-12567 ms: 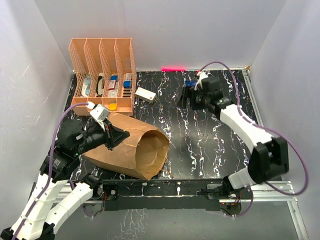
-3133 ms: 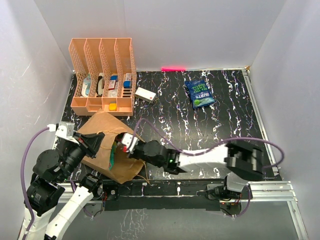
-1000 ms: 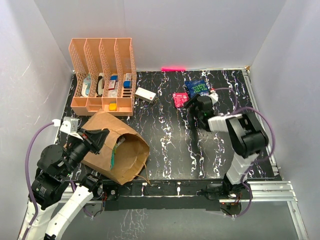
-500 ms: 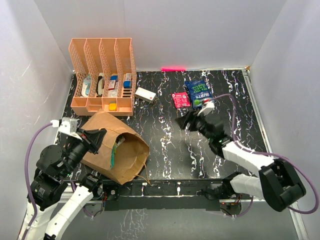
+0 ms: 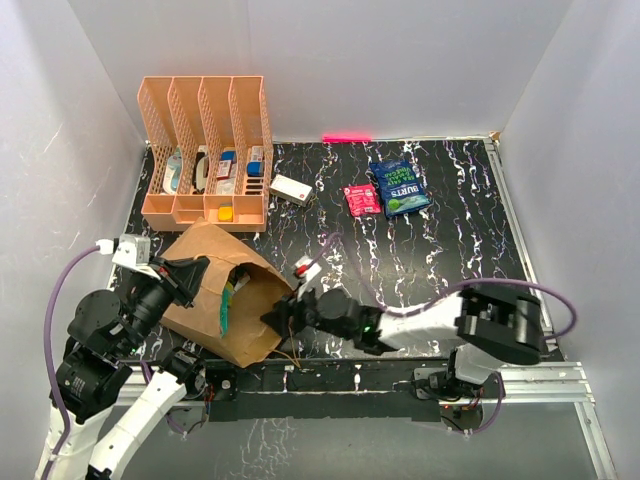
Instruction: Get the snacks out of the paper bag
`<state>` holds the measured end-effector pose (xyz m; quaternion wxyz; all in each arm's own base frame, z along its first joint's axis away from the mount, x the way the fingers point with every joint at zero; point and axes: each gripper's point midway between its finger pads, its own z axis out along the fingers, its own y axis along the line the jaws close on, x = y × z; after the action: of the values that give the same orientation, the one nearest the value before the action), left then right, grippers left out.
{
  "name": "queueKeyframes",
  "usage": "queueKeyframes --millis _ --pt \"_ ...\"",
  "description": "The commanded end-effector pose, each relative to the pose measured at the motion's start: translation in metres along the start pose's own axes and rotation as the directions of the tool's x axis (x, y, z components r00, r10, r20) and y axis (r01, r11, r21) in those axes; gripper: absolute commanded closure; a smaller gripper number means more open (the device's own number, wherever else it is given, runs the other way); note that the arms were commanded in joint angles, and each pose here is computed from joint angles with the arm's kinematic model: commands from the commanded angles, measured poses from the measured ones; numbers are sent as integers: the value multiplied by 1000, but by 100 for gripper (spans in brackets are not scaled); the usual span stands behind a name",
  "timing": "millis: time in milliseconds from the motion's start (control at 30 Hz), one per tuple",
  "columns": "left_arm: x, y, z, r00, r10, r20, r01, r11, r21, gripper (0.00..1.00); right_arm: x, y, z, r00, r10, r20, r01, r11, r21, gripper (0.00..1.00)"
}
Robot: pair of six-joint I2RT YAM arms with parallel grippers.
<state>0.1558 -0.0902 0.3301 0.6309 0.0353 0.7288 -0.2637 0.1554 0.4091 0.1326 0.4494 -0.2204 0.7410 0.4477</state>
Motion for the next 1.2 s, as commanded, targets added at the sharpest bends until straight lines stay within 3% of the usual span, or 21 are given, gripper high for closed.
queueKeyframes --millis 0,133,300,433,633,767,1167 --pt "-10 -8 -2 1000 14 7 -14 1000 28 100 -46 52 39 979 20 204 -12 999 -41 51" --pt "-9 -13 -1 1000 14 -2 -14 998 59 100 -33 48 74 984 42 173 -47 999 26 58" --pt "-7 -21 2 1000 15 -20 -13 995 102 100 -22 34 98 977 78 199 -99 990 96 58" --pt "-6 -27 5 999 15 -32 -11 991 130 100 -12 35 111 968 136 209 -153 986 67 53" --pt "-4 -31 6 999 13 -50 -6 989 151 100 -5 42 123 959 189 212 -198 980 21 35" --pt "-1 -34 7 998 8 -63 2 986 166 100 -4 49 126 955 210 211 -213 977 -8 31" --pt "7 -45 20 996 -28 -86 46 974 223 100 26 52 159 963 233 136 -245 966 85 34"
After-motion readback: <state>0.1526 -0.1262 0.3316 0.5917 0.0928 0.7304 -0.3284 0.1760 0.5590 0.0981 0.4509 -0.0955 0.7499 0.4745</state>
